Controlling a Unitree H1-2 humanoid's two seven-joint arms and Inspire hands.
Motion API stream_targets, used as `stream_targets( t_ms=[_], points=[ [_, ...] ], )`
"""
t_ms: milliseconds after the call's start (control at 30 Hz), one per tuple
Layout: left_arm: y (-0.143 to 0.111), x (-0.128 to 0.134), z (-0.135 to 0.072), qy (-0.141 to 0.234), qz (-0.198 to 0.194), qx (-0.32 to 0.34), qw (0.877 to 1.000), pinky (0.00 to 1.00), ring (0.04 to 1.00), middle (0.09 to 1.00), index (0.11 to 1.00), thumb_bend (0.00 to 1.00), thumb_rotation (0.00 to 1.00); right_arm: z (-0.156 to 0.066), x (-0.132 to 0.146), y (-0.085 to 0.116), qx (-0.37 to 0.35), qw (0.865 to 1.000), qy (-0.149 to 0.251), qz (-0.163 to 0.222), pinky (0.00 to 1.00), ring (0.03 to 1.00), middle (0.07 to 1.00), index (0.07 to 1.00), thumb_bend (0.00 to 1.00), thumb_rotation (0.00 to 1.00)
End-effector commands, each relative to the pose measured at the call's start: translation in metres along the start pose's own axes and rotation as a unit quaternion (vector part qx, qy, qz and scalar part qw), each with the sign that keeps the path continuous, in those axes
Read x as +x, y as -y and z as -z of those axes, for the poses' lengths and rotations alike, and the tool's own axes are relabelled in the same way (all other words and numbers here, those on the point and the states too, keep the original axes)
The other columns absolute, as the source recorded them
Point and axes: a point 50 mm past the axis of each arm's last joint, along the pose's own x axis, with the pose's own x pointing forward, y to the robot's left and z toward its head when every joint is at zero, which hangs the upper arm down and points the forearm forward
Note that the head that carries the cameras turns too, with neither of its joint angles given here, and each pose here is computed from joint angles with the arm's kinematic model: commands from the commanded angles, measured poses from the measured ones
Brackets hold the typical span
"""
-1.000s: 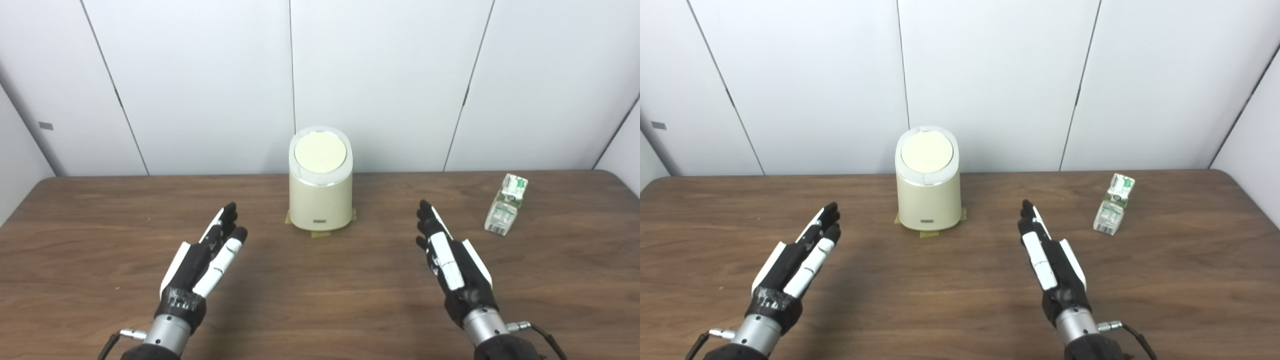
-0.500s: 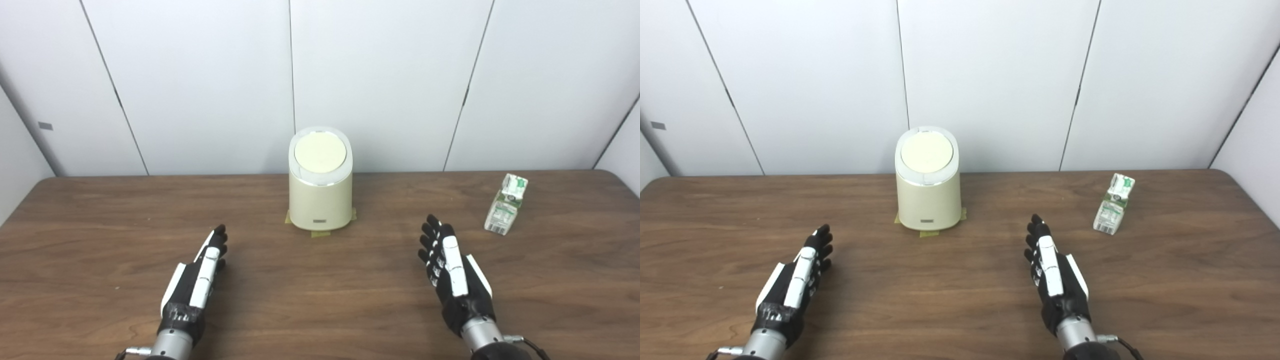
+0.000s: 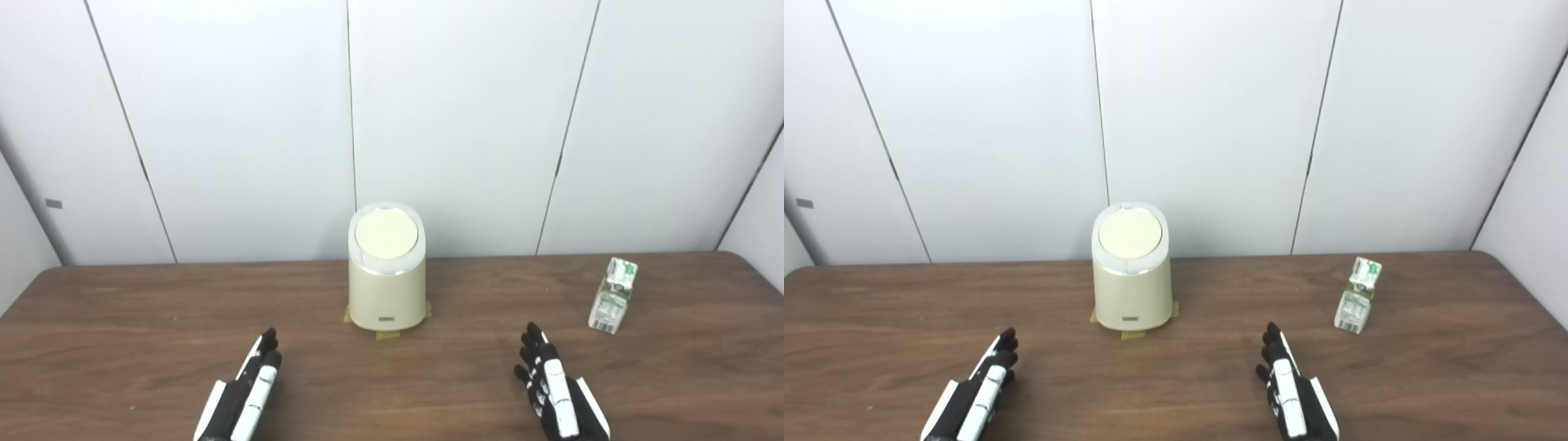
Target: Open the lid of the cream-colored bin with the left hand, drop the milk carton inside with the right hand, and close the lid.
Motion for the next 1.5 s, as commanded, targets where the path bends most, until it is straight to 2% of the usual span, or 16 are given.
stream_targets(
  t_ms=[0, 67, 200, 233, 300, 467, 667, 867, 967, 1033, 1133, 1267, 1467],
  points=[
    [0.002, -0.002, -0.009, 0.031, -0.002, 0.010, 0.999, 1.00, 1.000, 1.000, 1.000, 0.50, 0.88, -0.009, 0.004, 0.001, -0.002, 0.999, 0.034, -0.002, 0.97, 1.000, 1.000, 1.000, 0.62, 1.00],
    [0.004, 0.000, -0.014, 0.036, -0.002, 0.010, 0.999, 1.00, 1.000, 1.000, 1.000, 0.52, 0.87, -0.007, 0.004, 0.003, -0.003, 0.999, 0.035, -0.002, 0.96, 0.998, 0.999, 1.000, 0.61, 1.00],
    [0.005, 0.009, -0.031, 0.051, -0.008, 0.032, 0.998, 0.98, 1.000, 1.000, 1.000, 0.52, 0.76, -0.003, 0.004, 0.006, 0.000, 0.999, 0.033, -0.005, 0.95, 0.989, 0.995, 1.000, 0.62, 1.00],
    [0.005, 0.014, -0.039, 0.057, -0.013, 0.044, 0.997, 0.97, 1.000, 1.000, 1.000, 0.51, 0.74, -0.001, 0.005, 0.006, -0.001, 0.999, 0.032, -0.006, 0.94, 0.989, 0.996, 1.000, 0.62, 1.00],
    [0.006, 0.022, -0.052, 0.063, -0.023, 0.057, 0.996, 0.93, 0.975, 0.978, 1.000, 0.53, 0.64, 0.002, 0.004, 0.007, -0.003, 0.999, 0.031, -0.008, 0.93, 0.981, 0.992, 1.000, 0.62, 1.00],
    [0.009, 0.047, -0.088, 0.093, -0.044, 0.073, 0.992, 0.96, 0.946, 0.940, 0.980, 0.62, 0.52, 0.007, 0.004, 0.008, -0.002, 1.000, 0.024, -0.007, 0.92, 0.973, 0.984, 1.000, 0.60, 1.00],
    [0.013, 0.070, -0.115, 0.125, -0.047, 0.078, 0.988, 0.88, 0.894, 0.907, 0.952, 0.70, 0.53, 0.009, 0.001, 0.009, -0.001, 1.000, 0.020, -0.007, 0.92, 0.969, 0.971, 1.000, 0.58, 1.00],
    [0.022, 0.097, -0.141, 0.145, -0.042, 0.097, 0.984, 0.83, 0.862, 0.888, 0.925, 0.71, 0.45, 0.010, -0.002, 0.010, -0.009, 1.000, 0.017, -0.016, 0.93, 0.971, 0.976, 1.000, 0.59, 1.00],
    [0.025, 0.115, -0.155, 0.146, -0.031, 0.120, 0.982, 0.84, 0.867, 0.884, 0.922, 0.72, 0.43, 0.010, -0.002, 0.011, -0.009, 1.000, 0.016, -0.019, 0.93, 0.971, 0.976, 1.000, 0.59, 1.00],
    [0.027, 0.130, -0.163, 0.145, -0.024, 0.138, 0.979, 0.78, 0.843, 0.873, 0.909, 0.73, 0.41, 0.010, -0.002, 0.011, -0.008, 1.000, 0.016, -0.020, 0.93, 0.967, 0.975, 1.000, 0.59, 1.00],
    [0.032, 0.149, -0.171, 0.138, -0.022, 0.161, 0.977, 0.72, 0.822, 0.871, 0.897, 0.76, 0.36, 0.010, -0.001, 0.011, -0.005, 1.000, 0.016, -0.020, 0.93, 0.960, 0.969, 1.000, 0.60, 1.00],
    [0.038, 0.174, -0.176, 0.137, -0.022, 0.208, 0.968, 0.68, 0.815, 0.884, 0.905, 0.80, 0.36, 0.010, -0.002, 0.010, -0.005, 1.000, 0.014, -0.020, 0.92, 0.951, 0.962, 1.000, 0.60, 0.99],
    [0.049, 0.198, -0.185, 0.132, -0.028, 0.255, 0.958, 0.66, 0.823, 0.895, 0.912, 0.82, 0.32, 0.008, -0.001, 0.008, 0.000, 1.000, 0.012, -0.022, 0.91, 0.944, 0.954, 1.000, 0.61, 1.00]
  ],
)
